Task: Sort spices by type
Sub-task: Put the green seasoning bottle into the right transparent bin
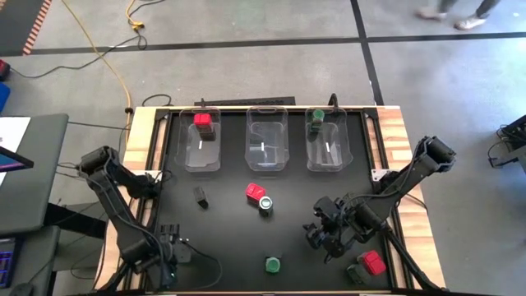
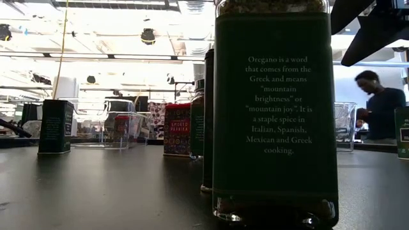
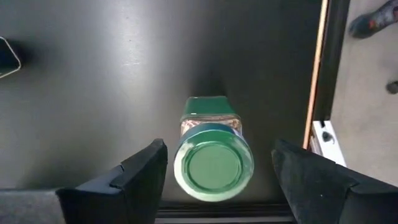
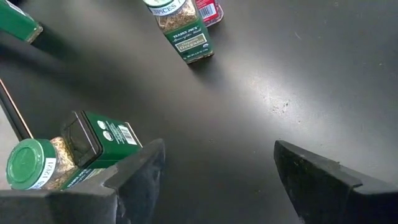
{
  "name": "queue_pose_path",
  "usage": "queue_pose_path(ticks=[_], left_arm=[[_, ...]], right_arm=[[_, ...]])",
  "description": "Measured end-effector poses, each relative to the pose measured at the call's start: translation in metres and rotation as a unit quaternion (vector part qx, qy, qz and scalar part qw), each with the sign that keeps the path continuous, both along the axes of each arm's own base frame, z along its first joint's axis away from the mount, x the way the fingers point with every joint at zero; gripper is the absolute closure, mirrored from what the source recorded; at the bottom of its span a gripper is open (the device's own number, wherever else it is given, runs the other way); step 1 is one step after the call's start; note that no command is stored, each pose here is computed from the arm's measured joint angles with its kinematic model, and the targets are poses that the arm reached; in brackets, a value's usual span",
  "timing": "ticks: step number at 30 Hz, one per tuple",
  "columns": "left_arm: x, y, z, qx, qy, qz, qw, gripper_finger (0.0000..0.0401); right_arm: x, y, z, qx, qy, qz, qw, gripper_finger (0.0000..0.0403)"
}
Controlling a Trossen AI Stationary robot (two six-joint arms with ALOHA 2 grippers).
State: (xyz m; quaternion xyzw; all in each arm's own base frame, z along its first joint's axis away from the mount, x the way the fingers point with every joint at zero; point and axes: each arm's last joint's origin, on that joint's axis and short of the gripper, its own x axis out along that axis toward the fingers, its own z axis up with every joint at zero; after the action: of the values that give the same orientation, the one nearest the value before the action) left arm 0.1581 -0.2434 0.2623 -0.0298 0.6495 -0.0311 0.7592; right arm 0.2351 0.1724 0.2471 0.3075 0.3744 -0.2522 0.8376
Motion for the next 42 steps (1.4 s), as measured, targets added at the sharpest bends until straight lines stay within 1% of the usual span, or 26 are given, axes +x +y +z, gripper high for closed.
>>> queue_pose_path(ticks=[11,16,25,27,29,34,39,42], left_arm=[[0.001,-0.007,-0.013,0.012,0.016,-0.005,1.000,0.0124],[-0.004,-0.006,-0.027,0.019,0.029,0.013,0.999,0.0124],[-0.006,-0.004,-0.042,0.021,0.020,0.019,0.999,0.0125],[-0.006,-0.004,-0.044,0.018,0.018,0.022,0.999,0.0131],[-0.006,-0.003,-0.045,0.019,0.019,0.024,0.999,0.0148],[-0.007,-0.003,-0.045,0.020,0.020,0.025,0.999,0.0210],[-0.002,0.002,-0.043,0.012,0.031,0.031,0.999,0.0210],[0.012,0.013,-0.027,0.011,0.033,0.039,0.999,0.0210]], right_arm=[[0.000,0.000,0.000,0.000,0.000,0.000,1.000,0.0077],[0.000,0.000,0.000,0.001,-0.001,0.000,1.000,0.0077],[0.000,0.000,0.000,0.002,-0.003,0.000,1.000,0.0077],[0.000,0.000,0.000,0.002,-0.003,0.000,1.000,0.0077],[0.000,0.000,0.000,0.002,-0.003,0.000,1.000,0.0077],[0.000,0.000,0.000,0.001,-0.002,0.001,1.000,0.0077],[0.000,0.000,0.000,-0.004,0.000,0.008,1.000,0.0077],[-0.002,0.000,0.003,-0.006,0.004,0.021,1.000,0.0077]])
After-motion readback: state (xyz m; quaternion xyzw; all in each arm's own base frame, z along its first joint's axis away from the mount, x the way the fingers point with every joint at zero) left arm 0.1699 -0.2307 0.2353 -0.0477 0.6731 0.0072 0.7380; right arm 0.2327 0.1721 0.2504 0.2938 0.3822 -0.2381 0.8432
